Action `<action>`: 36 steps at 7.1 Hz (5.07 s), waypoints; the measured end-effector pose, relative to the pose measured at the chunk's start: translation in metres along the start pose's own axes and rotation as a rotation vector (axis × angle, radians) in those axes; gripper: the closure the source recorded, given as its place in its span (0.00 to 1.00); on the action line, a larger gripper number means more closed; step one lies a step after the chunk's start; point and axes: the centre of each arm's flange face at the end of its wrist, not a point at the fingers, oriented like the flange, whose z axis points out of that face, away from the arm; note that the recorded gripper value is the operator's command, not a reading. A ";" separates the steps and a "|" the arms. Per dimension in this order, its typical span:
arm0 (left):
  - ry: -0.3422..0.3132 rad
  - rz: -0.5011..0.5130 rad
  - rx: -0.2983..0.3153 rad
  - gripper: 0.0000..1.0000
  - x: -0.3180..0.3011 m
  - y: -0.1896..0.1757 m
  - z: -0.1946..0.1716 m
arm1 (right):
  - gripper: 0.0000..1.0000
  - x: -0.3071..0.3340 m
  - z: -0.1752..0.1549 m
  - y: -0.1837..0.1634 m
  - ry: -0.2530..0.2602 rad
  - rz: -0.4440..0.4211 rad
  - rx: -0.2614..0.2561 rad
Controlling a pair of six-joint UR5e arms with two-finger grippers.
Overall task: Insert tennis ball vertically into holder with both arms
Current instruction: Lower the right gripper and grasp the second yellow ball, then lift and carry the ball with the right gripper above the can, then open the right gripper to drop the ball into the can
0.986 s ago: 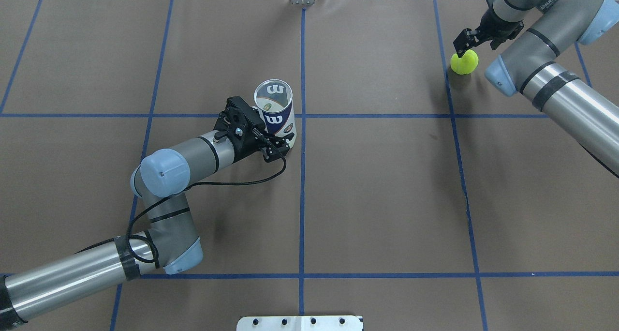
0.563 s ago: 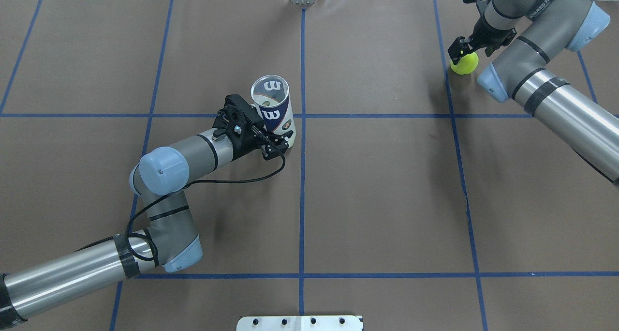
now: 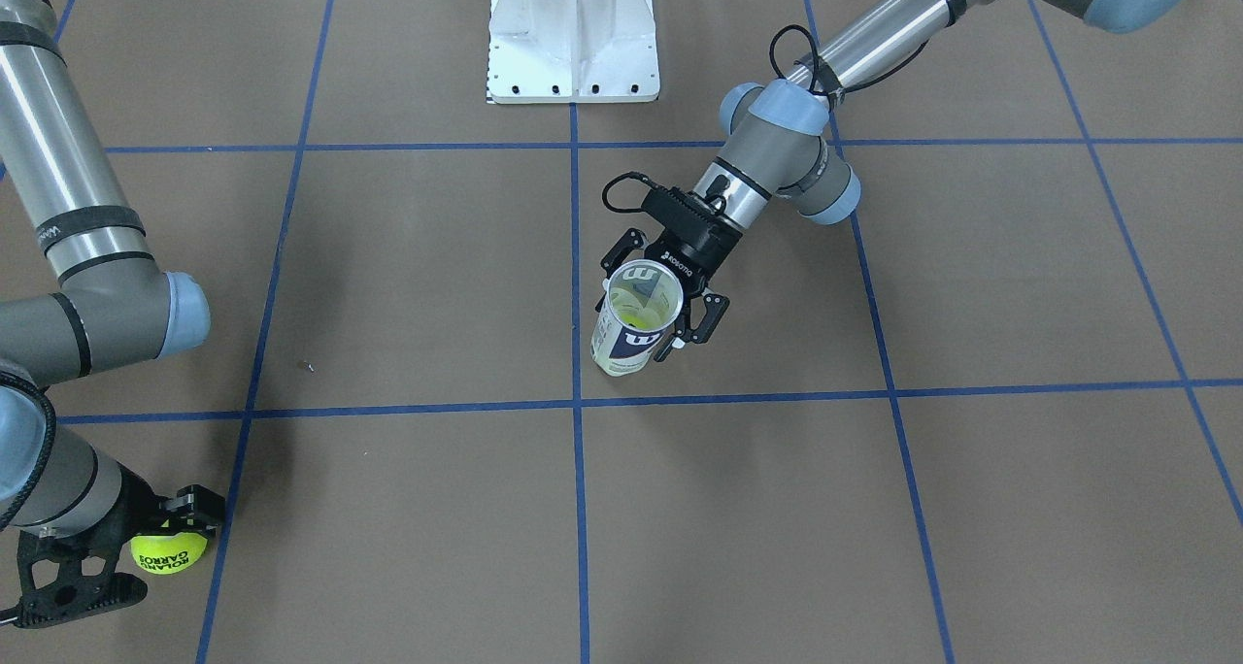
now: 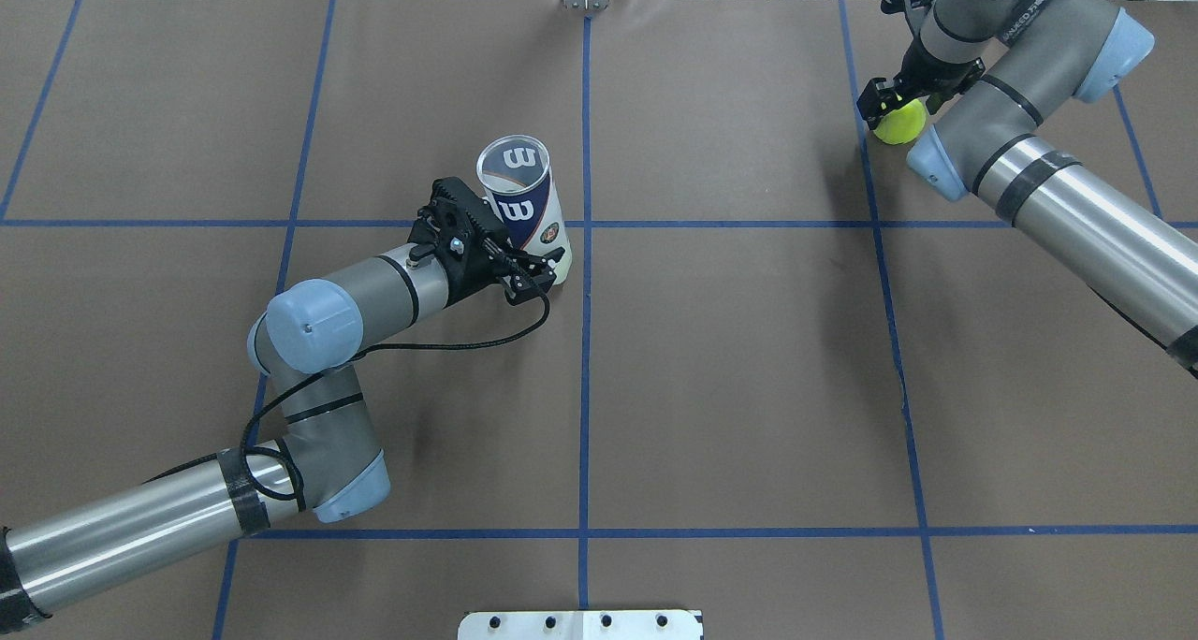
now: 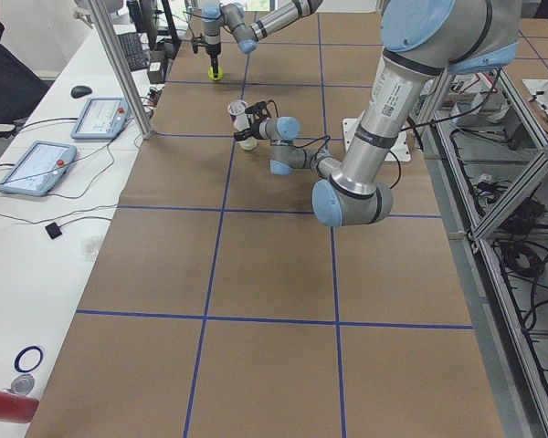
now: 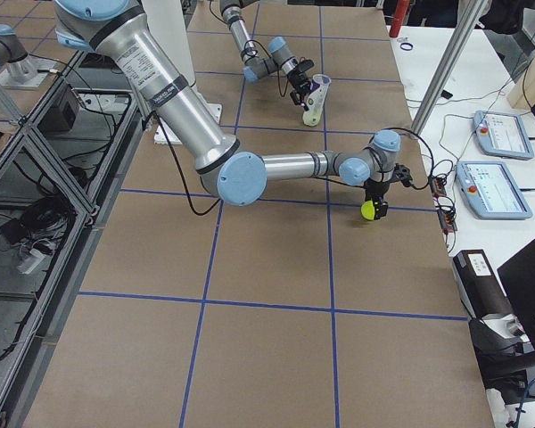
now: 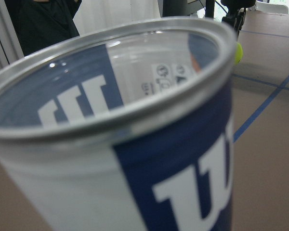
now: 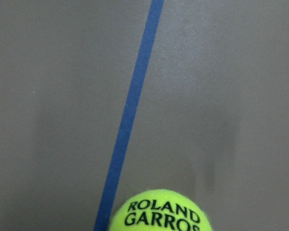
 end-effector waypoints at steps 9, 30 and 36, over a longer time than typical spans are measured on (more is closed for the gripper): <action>0.001 -0.002 0.005 0.01 0.000 -0.003 0.000 | 1.00 -0.164 -0.234 -0.088 -0.241 0.176 0.061; 0.015 -0.009 0.008 0.01 0.008 -0.004 -0.001 | 0.02 -0.433 -0.264 0.049 -0.375 0.336 -0.148; 0.016 -0.007 0.008 0.00 0.008 -0.004 -0.002 | 0.01 -0.433 -0.279 0.056 -0.388 0.327 -0.139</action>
